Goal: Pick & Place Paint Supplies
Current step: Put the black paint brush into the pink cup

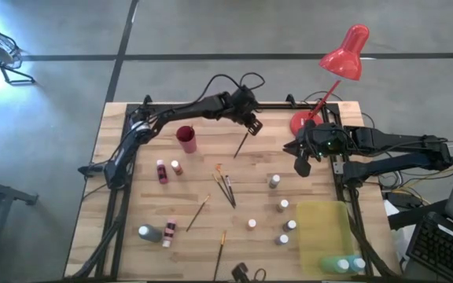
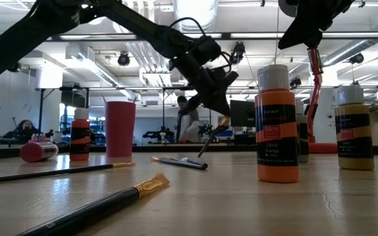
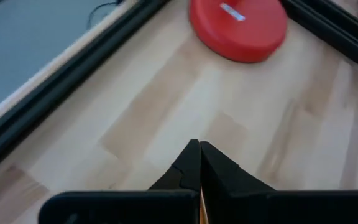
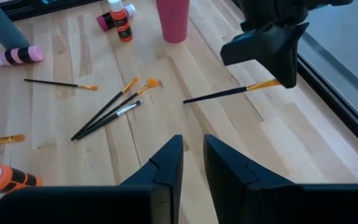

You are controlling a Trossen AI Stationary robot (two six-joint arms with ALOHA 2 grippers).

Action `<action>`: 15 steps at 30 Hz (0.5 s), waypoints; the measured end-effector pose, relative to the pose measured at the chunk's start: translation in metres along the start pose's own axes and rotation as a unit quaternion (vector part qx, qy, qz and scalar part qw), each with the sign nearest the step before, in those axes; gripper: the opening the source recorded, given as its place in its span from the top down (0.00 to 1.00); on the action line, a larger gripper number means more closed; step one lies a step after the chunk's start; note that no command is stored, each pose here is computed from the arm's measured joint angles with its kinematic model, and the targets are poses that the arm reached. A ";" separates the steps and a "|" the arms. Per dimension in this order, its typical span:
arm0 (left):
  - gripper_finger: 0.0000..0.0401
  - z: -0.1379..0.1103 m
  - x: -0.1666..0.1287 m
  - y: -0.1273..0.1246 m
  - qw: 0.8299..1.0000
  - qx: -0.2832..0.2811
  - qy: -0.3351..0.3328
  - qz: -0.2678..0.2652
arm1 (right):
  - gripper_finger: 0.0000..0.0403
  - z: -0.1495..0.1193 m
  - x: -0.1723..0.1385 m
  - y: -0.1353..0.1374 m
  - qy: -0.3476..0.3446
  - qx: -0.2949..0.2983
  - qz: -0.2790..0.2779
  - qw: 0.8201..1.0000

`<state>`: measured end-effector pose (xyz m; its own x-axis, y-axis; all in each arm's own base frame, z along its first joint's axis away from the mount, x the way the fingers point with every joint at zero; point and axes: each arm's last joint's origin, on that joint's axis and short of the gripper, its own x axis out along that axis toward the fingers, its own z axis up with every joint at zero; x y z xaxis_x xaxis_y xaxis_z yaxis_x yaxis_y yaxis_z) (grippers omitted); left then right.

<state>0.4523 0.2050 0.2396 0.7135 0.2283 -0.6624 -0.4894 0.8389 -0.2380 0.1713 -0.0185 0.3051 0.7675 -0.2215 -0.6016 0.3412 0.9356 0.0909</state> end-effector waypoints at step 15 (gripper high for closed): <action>1.00 -0.004 0.001 -0.003 1.000 0.006 0.014 -0.007 | 0.90 -0.006 0.007 0.000 0.016 0.050 -0.004 0.999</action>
<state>0.4524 0.2005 0.2363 0.7056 0.2032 -0.6789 -0.4741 0.8474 -0.2391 0.1733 -0.0186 0.2963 0.7474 -0.2183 -0.6274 0.4004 0.9017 0.1633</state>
